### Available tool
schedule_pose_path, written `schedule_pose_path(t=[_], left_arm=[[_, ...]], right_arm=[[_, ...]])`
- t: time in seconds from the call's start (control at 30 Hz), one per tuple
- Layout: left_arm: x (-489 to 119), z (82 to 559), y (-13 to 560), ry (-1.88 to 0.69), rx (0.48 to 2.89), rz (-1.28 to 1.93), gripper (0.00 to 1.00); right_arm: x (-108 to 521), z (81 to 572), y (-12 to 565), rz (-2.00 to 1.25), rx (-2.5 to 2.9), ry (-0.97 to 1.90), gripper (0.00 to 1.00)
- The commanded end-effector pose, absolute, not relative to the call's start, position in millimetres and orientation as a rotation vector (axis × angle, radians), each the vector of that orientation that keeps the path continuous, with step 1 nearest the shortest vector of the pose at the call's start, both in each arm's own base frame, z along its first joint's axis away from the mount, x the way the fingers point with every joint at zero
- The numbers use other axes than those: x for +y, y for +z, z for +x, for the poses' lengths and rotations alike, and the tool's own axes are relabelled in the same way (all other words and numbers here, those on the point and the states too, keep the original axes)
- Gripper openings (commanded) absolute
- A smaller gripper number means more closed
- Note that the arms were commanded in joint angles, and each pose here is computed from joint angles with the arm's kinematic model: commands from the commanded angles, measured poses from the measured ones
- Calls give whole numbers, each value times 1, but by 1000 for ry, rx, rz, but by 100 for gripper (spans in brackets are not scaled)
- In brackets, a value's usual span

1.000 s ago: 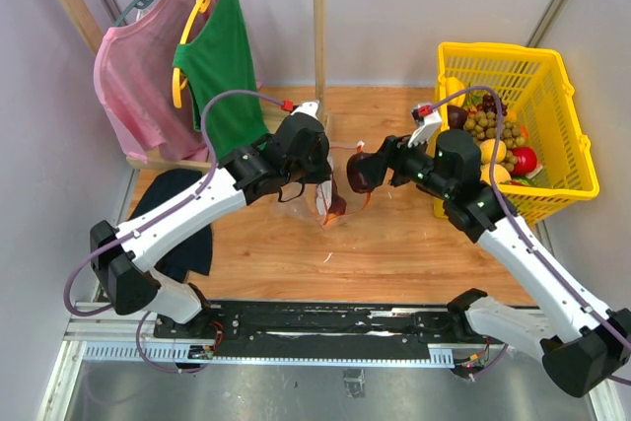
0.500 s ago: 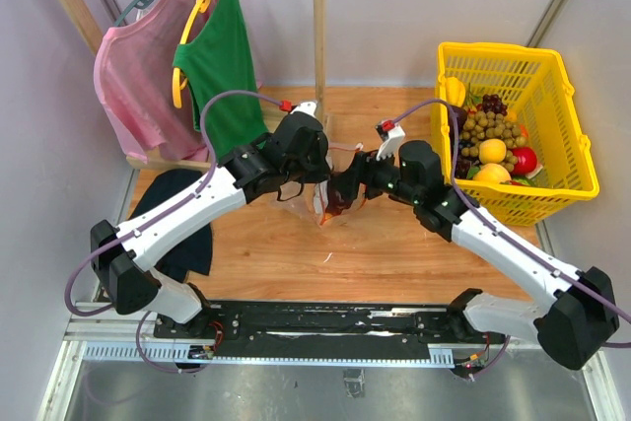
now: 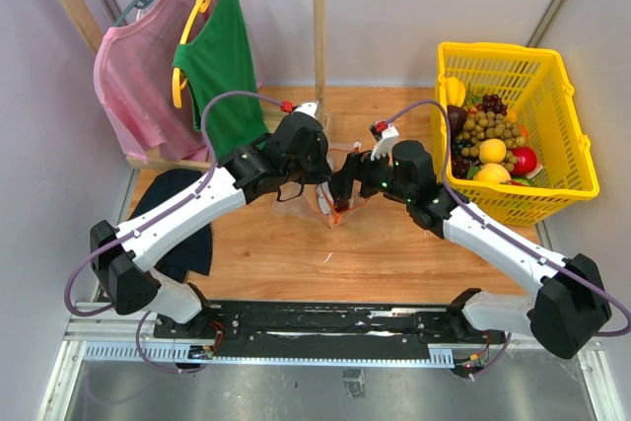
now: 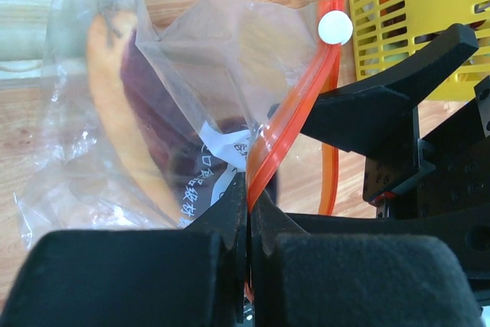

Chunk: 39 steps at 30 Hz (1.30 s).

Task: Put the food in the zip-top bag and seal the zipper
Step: Place the fake fruit in the zipper food storage bag, then adjust the fake fruit in the zipper food storage bag.

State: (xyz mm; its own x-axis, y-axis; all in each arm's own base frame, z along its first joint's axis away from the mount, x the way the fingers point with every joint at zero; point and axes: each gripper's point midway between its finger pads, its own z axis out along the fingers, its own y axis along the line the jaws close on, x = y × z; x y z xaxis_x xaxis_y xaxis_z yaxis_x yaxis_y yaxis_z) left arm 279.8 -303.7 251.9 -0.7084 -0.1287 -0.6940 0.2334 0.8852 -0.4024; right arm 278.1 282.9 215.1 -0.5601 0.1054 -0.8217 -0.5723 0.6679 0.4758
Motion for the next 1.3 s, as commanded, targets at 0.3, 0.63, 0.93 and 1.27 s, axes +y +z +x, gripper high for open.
schedule_pose_path(t=[0.3,0.63,0.93,1.27], left_arm=[[-291,283,262,-569,2230,33,0],[-282,284,262,-523,2219,20,0],[-277,283,260,-509,2215,21,0],[-252,284,254,-362,2214,4,0]], right_arm=[[268,265,272,-496,1834,839,91],[219,274,251,-406,1981,571,85],[243,279,210,-421,2109,646,71],[256,287,248,-475,2054,678,1]])
